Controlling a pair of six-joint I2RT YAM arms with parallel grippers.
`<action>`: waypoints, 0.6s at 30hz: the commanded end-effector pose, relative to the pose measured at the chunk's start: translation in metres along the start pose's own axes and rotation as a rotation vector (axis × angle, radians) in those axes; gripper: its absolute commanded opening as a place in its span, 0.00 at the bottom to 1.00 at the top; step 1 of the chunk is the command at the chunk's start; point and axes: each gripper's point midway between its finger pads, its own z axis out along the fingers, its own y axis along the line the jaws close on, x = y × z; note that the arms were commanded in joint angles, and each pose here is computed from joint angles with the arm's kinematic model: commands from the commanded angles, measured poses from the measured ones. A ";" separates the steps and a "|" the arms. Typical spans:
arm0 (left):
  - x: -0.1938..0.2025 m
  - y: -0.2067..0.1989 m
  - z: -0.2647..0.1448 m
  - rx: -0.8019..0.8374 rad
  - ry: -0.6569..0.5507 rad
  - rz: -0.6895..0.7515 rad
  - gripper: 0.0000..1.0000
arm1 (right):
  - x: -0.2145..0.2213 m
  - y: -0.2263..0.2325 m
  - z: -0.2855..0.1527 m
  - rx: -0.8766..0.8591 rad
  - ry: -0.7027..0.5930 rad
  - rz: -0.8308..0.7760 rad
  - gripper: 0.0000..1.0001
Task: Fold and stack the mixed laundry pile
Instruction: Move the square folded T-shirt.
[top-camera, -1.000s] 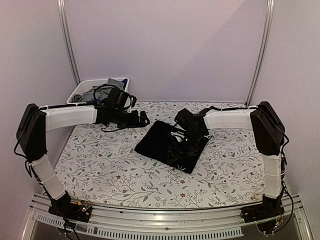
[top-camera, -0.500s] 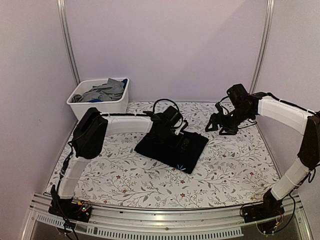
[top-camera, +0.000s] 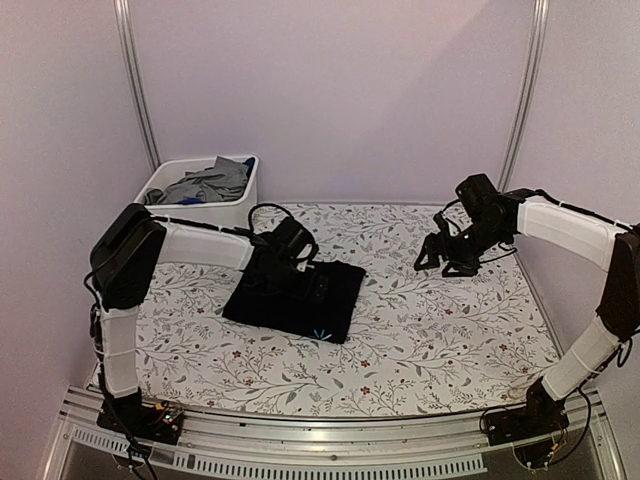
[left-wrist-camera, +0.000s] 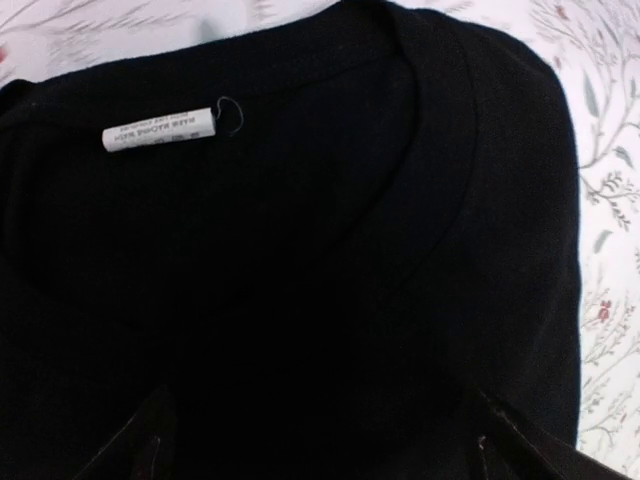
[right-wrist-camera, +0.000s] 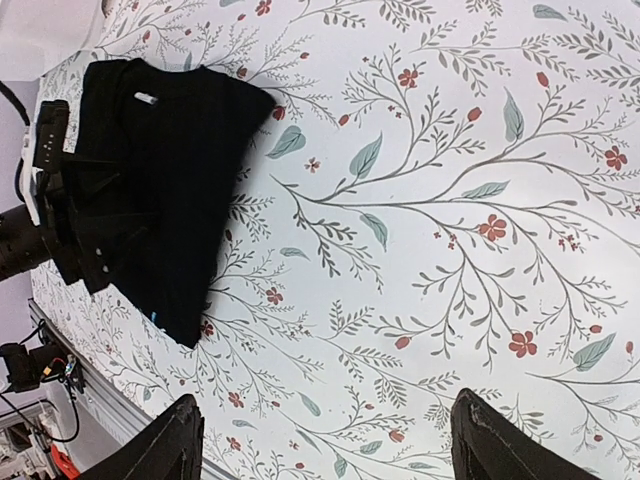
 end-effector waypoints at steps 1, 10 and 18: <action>0.123 0.106 -0.005 -0.206 0.307 -0.237 1.00 | -0.008 0.002 0.004 -0.014 -0.003 -0.018 0.84; 0.165 0.206 -0.070 -0.225 0.307 -0.357 1.00 | -0.016 0.005 0.015 -0.045 -0.002 -0.020 0.84; 0.169 0.249 -0.060 -0.220 0.468 -0.256 0.99 | -0.026 0.006 0.019 -0.055 -0.001 -0.024 0.84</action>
